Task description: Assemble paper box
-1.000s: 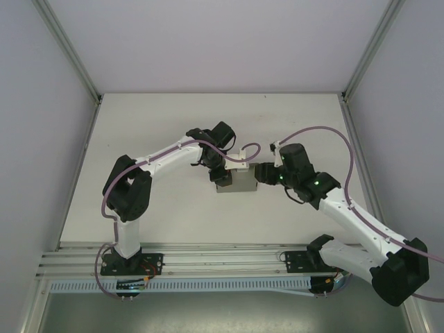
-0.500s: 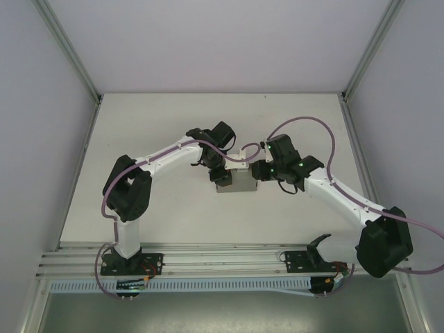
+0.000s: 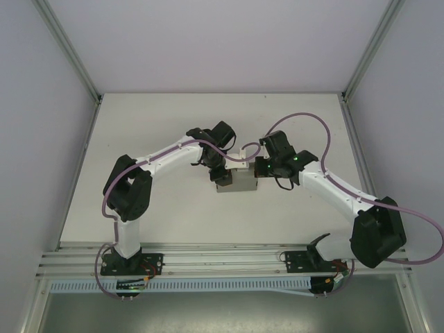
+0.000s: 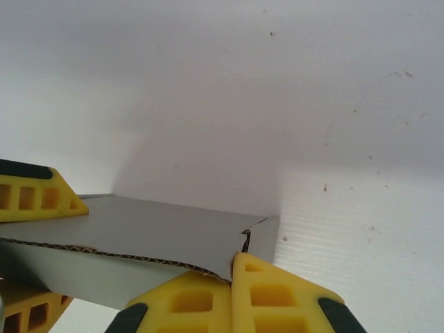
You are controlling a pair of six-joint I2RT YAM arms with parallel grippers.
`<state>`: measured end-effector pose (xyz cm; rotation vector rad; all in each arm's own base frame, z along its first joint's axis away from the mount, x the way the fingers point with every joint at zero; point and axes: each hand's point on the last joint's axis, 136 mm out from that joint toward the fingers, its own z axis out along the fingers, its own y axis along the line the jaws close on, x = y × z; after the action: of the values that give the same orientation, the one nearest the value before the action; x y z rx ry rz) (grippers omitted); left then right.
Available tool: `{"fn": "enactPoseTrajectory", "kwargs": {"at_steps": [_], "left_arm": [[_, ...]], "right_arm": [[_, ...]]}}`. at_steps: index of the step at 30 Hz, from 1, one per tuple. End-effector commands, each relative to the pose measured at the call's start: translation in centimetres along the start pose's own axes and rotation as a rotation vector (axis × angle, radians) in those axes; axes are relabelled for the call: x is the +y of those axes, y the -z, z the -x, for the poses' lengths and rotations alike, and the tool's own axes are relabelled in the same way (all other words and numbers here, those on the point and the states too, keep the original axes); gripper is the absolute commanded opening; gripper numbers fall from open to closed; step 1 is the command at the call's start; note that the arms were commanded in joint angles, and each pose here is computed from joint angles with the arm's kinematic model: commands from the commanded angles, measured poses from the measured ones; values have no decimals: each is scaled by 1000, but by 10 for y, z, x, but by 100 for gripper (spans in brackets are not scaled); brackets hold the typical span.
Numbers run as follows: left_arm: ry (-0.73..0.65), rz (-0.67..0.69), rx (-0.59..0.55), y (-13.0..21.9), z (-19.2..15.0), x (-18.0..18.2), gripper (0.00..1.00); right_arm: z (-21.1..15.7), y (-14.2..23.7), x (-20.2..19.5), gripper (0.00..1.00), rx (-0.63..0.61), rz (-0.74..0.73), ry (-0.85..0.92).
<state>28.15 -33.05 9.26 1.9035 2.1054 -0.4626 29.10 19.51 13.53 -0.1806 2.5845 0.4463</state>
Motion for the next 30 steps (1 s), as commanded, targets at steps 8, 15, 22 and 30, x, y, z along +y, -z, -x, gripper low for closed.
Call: {"fn": "enactPoseTrajectory", "kwargs": {"at_steps": [8,15,22,30], "left_arm": [[12,-39,16,-13,3,-5,39],[5,-46,19,-14,1,-9,38],[8,-40,16,-15,3,-7,38],[20,-27,10,-12,6,-5,39]], "right_arm": [[-18,-8,-16,0,-64,-105,-242],[15,16,5,0,-156,-35,-206],[-6,-1,-1,0,-105,-27,-174],[-67,-31,-34,0,-8,-146,-100]]}}
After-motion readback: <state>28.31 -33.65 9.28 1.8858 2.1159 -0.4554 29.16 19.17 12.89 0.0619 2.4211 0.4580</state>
